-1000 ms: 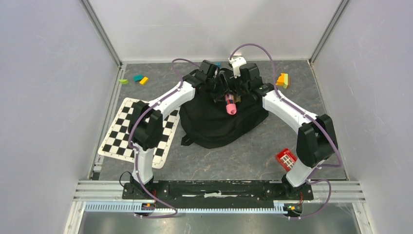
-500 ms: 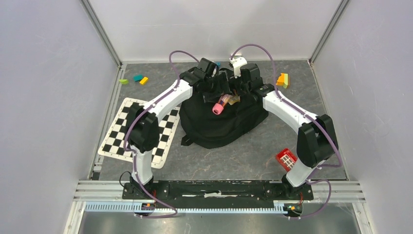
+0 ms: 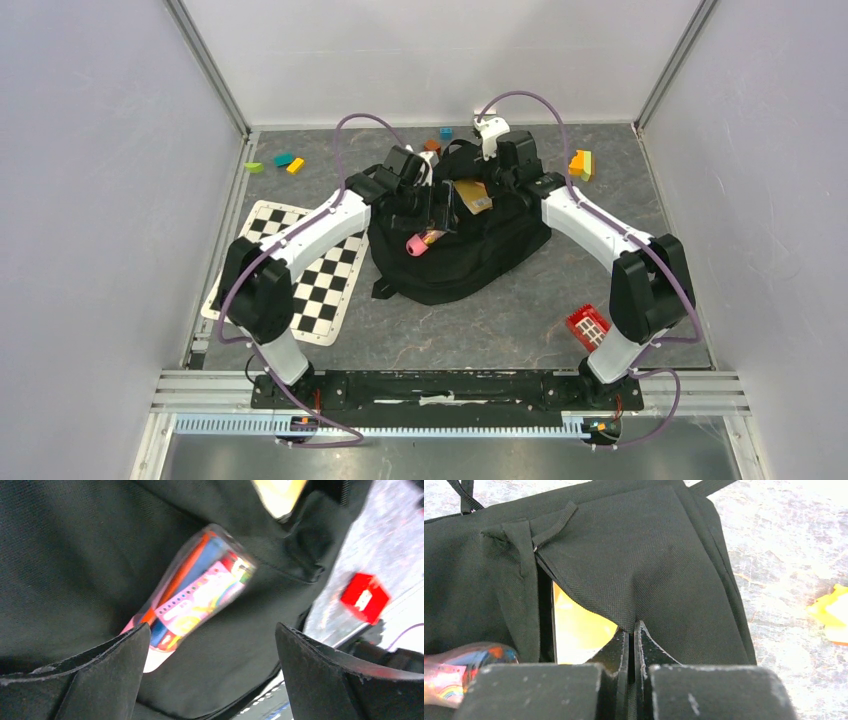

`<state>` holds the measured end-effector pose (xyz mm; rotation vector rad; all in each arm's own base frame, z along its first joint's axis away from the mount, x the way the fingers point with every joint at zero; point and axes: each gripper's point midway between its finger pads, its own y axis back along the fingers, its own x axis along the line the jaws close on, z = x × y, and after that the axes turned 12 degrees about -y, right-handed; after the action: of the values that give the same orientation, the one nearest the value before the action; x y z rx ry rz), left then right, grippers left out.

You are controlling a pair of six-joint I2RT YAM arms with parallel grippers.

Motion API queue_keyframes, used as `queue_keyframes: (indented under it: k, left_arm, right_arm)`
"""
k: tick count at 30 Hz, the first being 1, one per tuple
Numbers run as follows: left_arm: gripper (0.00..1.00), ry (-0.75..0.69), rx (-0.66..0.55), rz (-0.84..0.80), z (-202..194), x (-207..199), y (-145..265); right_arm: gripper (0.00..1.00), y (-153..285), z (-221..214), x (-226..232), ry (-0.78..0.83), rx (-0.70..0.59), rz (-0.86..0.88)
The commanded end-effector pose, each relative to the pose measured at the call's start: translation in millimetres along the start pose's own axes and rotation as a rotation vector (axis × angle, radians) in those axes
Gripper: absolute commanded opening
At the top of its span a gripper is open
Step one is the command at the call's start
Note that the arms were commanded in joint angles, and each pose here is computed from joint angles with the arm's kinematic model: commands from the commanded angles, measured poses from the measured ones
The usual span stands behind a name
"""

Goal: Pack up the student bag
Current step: Place the stationery in the student bag.

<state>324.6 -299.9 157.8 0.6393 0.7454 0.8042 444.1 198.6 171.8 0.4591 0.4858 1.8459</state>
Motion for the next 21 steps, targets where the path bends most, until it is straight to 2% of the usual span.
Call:
queue_keyframes:
  k: [1,10,14,17,21]
  left_arm:
    - [1.00,-0.205,-0.033,0.022,-6,11,11]
    - [1.00,-0.321,-0.140,0.071,-25,25,42]
    - [1.00,-0.399,-0.105,0.061,-38,31,38]
    - [0.99,-0.434,-0.137,0.068,-35,33,36]
    - [0.90,-0.475,-0.139,0.080,-34,39,26]
  right_arm:
    - [0.00,10,27,8,-0.055,-0.096,0.045]
    - [0.00,7,26,9,-0.065,-0.089,0.061]
    - [0.00,5,25,10,-0.072,-0.084,0.073]
    - [0.00,4,24,10,-0.079,-0.081,0.075]
    - [0.00,5,25,16,-0.088,-0.081,0.104]
